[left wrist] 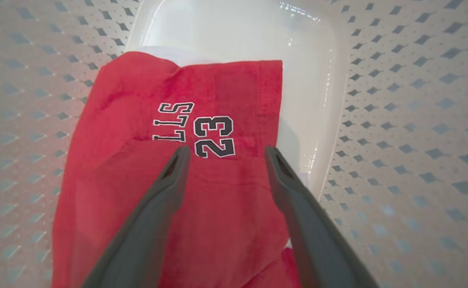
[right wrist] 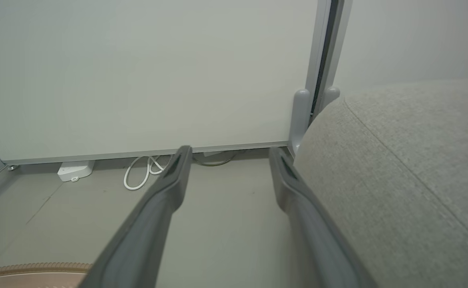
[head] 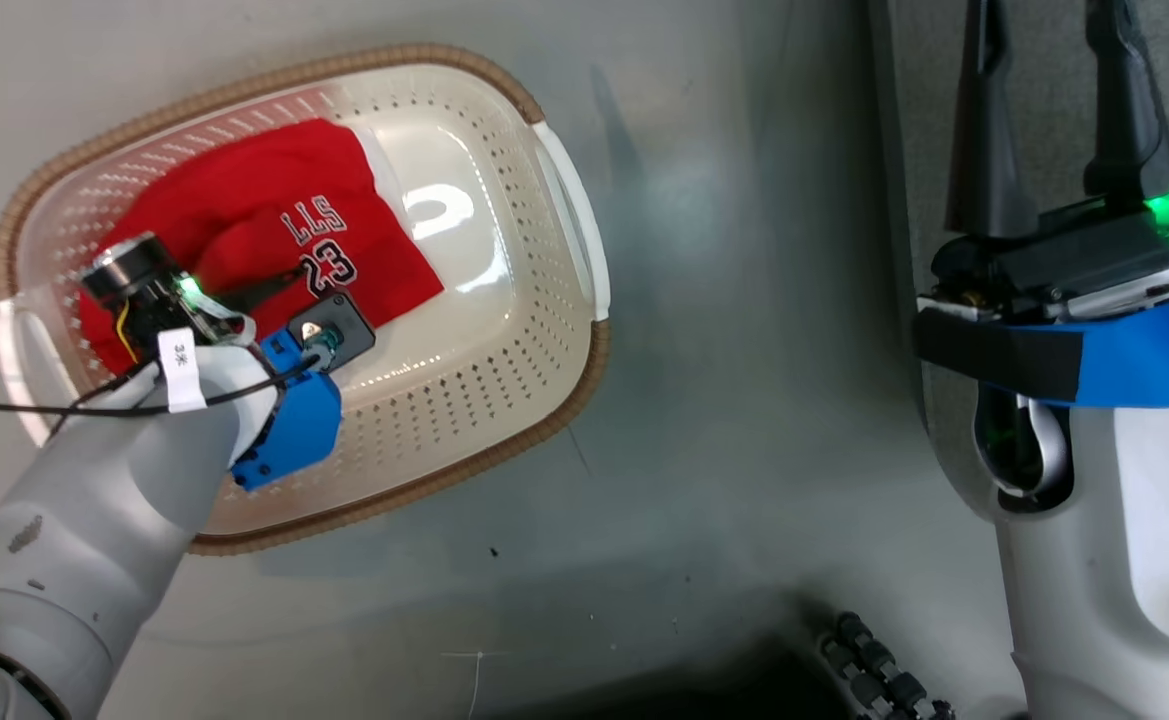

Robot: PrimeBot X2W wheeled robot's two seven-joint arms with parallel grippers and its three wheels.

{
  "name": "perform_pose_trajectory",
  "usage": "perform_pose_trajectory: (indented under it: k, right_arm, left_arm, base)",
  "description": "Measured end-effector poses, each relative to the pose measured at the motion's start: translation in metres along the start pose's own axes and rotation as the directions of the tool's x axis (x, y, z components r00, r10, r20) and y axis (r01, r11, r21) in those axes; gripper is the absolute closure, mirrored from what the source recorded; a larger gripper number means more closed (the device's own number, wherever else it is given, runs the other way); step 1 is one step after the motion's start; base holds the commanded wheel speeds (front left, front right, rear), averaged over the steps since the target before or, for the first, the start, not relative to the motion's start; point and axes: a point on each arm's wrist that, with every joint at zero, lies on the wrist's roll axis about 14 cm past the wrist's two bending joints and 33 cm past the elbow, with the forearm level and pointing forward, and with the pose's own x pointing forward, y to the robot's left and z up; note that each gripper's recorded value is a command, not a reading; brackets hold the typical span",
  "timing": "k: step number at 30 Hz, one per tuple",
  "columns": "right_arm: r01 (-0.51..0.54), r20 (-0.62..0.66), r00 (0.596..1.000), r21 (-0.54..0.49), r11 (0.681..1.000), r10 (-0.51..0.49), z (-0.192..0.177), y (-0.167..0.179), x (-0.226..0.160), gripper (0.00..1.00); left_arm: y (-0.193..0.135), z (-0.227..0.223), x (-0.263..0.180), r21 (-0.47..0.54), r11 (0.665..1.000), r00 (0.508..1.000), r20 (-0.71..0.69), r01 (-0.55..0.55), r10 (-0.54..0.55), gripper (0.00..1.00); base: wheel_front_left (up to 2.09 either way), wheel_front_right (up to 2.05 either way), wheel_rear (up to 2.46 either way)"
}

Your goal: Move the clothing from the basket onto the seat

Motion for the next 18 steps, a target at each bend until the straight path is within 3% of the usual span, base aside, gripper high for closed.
perform_pose_trajectory:
  k: [8, 18]
  right_arm:
    - [0.001, -0.021, 1.000, -0.026, 1.000, -0.002, -0.022, -0.006, 0.007, 0.00]
    - [0.016, -0.065, 0.998, -0.040, 0.999, -0.019, -0.049, -0.014, 0.004, 0.00]
  left_arm:
    - [0.001, -0.038, 0.027, 0.049, 0.998, 0.990, -0.136, 0.037, -0.030, 0.00]
    - [-0.005, -0.058, 0.052, 0.044, 0.997, 0.980, -0.192, 0.069, -0.059, 0.00]
  base:
    - [0.00, 0.00, 0.00]
    - [0.00, 0.00, 0.00]
